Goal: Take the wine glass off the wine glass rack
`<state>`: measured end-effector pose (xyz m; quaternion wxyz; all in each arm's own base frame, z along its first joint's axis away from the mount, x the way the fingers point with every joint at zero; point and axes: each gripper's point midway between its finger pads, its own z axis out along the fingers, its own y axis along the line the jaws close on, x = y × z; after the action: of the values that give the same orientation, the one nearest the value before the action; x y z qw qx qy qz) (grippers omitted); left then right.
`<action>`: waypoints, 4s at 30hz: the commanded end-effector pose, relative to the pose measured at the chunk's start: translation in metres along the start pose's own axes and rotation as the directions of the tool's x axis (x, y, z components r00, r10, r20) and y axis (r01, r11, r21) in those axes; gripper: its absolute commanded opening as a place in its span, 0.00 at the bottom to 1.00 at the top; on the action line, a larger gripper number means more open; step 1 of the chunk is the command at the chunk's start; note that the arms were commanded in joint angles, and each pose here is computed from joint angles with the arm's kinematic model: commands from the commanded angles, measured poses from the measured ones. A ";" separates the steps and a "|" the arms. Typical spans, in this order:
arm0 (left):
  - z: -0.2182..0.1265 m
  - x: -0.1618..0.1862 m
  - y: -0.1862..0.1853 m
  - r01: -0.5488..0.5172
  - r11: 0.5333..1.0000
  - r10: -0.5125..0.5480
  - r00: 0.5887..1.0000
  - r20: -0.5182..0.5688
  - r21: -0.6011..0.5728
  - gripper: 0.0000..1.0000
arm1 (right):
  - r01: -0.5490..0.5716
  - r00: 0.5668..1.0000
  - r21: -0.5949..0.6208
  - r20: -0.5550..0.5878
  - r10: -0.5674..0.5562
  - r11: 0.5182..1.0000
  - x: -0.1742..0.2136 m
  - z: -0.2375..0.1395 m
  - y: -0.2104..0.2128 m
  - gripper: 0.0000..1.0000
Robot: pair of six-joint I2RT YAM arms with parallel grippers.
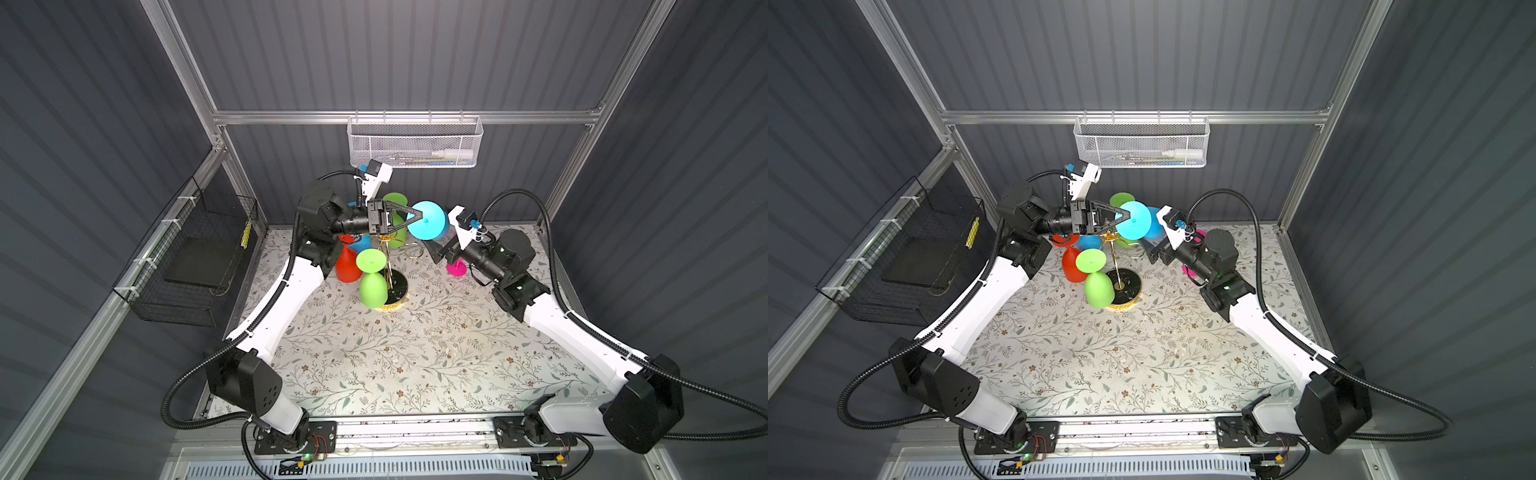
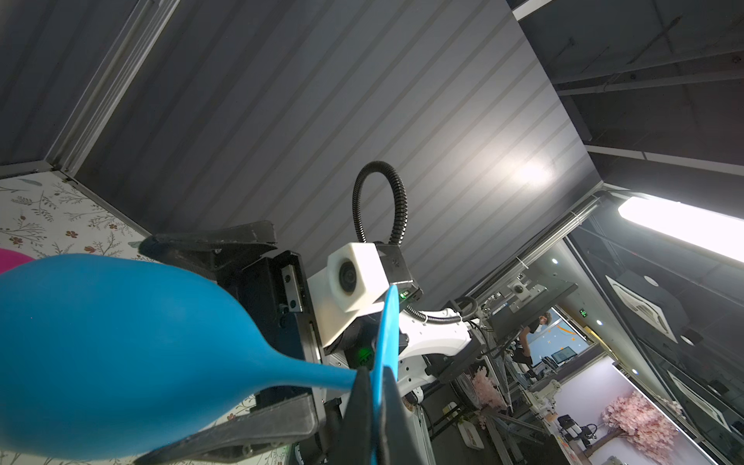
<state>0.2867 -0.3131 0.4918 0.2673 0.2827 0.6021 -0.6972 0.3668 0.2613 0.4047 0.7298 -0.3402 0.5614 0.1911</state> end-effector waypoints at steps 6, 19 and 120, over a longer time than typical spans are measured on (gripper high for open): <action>0.000 0.003 -0.022 -0.013 0.999 0.015 0.999 -0.041 0.045 0.00 | 0.010 0.999 0.012 0.052 -0.011 1.000 -0.020 0.011 -0.006 0.99; 0.000 0.004 -0.022 -0.021 0.998 0.023 0.999 -0.043 0.051 0.00 | 0.010 1.000 -0.005 0.013 -0.010 1.000 -0.012 0.009 0.002 0.78; 0.015 0.020 0.063 -0.966 -0.128 0.965 -0.069 -0.252 -0.225 0.26 | -0.470 0.627 0.085 -0.669 0.400 0.879 0.049 -0.067 0.062 0.41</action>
<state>0.3185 -0.3330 0.4334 0.7318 0.5783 0.3198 -0.1665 0.2976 0.2465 0.3296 0.4015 -0.2658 0.8410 0.2466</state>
